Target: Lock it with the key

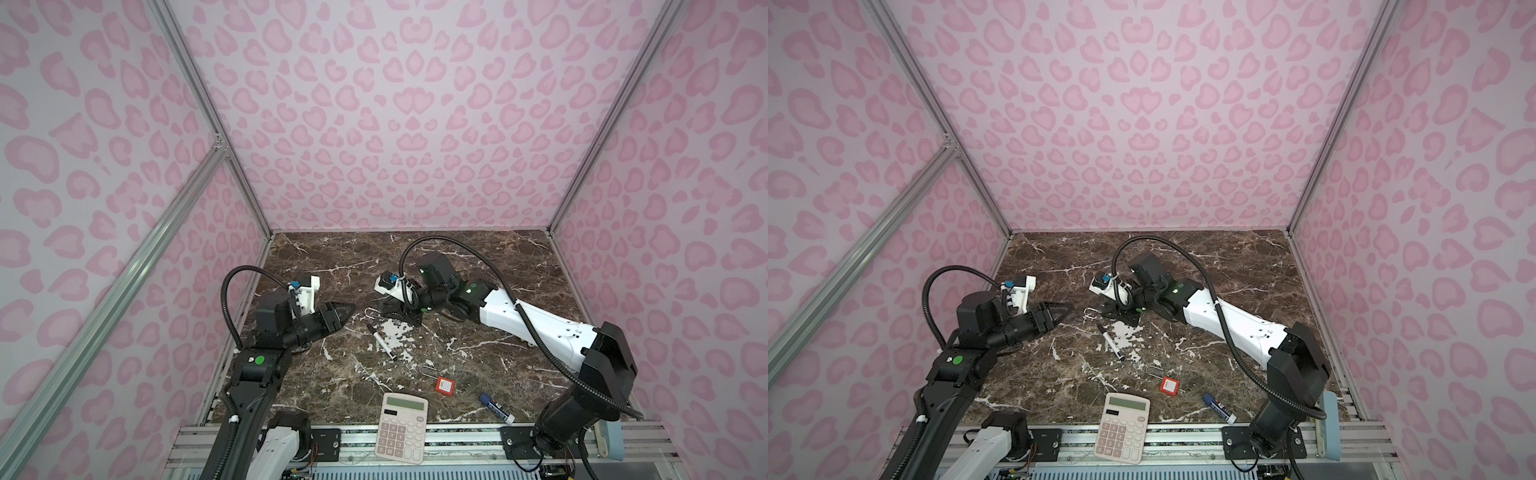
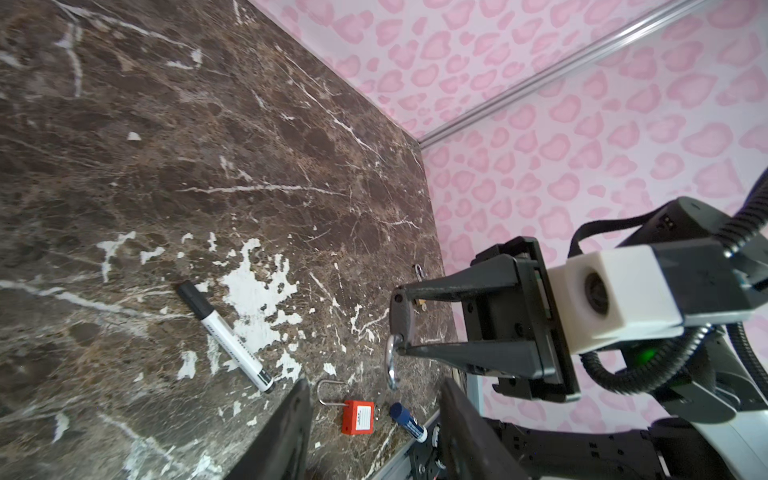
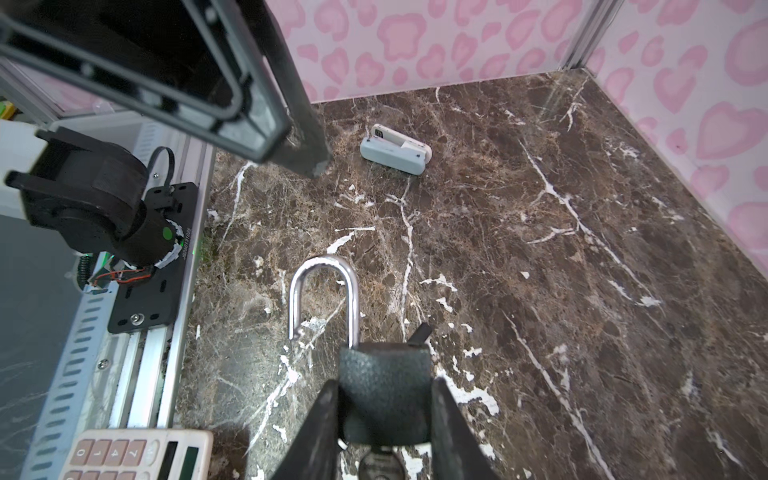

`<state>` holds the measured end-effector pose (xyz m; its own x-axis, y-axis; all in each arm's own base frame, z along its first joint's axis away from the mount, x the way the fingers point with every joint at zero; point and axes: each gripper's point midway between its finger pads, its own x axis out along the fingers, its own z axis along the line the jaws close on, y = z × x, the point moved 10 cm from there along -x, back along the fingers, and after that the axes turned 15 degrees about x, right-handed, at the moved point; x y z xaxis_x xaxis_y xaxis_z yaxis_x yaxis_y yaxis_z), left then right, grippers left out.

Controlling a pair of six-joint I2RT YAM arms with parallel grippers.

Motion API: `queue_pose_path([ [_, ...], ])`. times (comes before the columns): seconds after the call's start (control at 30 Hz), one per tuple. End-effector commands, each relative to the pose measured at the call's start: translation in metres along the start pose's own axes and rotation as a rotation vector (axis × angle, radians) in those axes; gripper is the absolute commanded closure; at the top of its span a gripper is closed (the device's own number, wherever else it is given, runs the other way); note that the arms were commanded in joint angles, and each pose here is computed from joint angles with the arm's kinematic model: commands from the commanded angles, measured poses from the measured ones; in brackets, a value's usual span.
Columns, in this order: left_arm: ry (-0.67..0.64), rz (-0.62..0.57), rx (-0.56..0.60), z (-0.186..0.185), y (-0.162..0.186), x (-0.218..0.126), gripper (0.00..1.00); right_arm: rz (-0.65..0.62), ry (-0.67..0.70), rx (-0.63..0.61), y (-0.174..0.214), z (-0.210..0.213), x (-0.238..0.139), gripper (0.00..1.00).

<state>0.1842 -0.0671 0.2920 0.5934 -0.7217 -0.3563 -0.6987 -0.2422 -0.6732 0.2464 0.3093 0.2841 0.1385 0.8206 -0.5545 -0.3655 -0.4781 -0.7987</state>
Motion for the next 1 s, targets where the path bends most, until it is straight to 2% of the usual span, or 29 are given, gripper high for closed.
queue_pose_path([
  [0.0,0.074,-0.032,0.076,-0.013,-0.015,0.001,0.50,-0.036,-0.032,0.017,-0.005,0.000,-0.007,0.71],
  [0.43,0.139,0.043,0.090,-0.021,-0.017,0.018,0.57,-0.088,-0.064,0.013,-0.018,-0.001,-0.004,0.71],
  [0.53,0.137,0.050,0.087,-0.021,-0.015,0.020,0.62,-0.085,-0.072,0.014,-0.021,-0.003,-0.001,0.71],
  [0.6,0.133,0.049,0.089,-0.020,-0.015,0.020,0.73,-0.085,-0.080,0.013,-0.023,-0.003,0.000,0.71],
  [0.67,0.127,0.048,0.090,-0.020,-0.015,0.021,0.78,-0.081,-0.087,0.013,-0.023,-0.003,0.002,0.71],
  [0.87,0.120,0.052,0.088,-0.018,-0.015,0.023,0.83,-0.070,-0.091,0.002,-0.022,-0.002,0.004,0.71],
  [0.97,0.115,0.054,0.087,-0.017,-0.016,0.024,0.88,-0.064,-0.088,-0.001,-0.022,-0.002,0.003,0.71],
])
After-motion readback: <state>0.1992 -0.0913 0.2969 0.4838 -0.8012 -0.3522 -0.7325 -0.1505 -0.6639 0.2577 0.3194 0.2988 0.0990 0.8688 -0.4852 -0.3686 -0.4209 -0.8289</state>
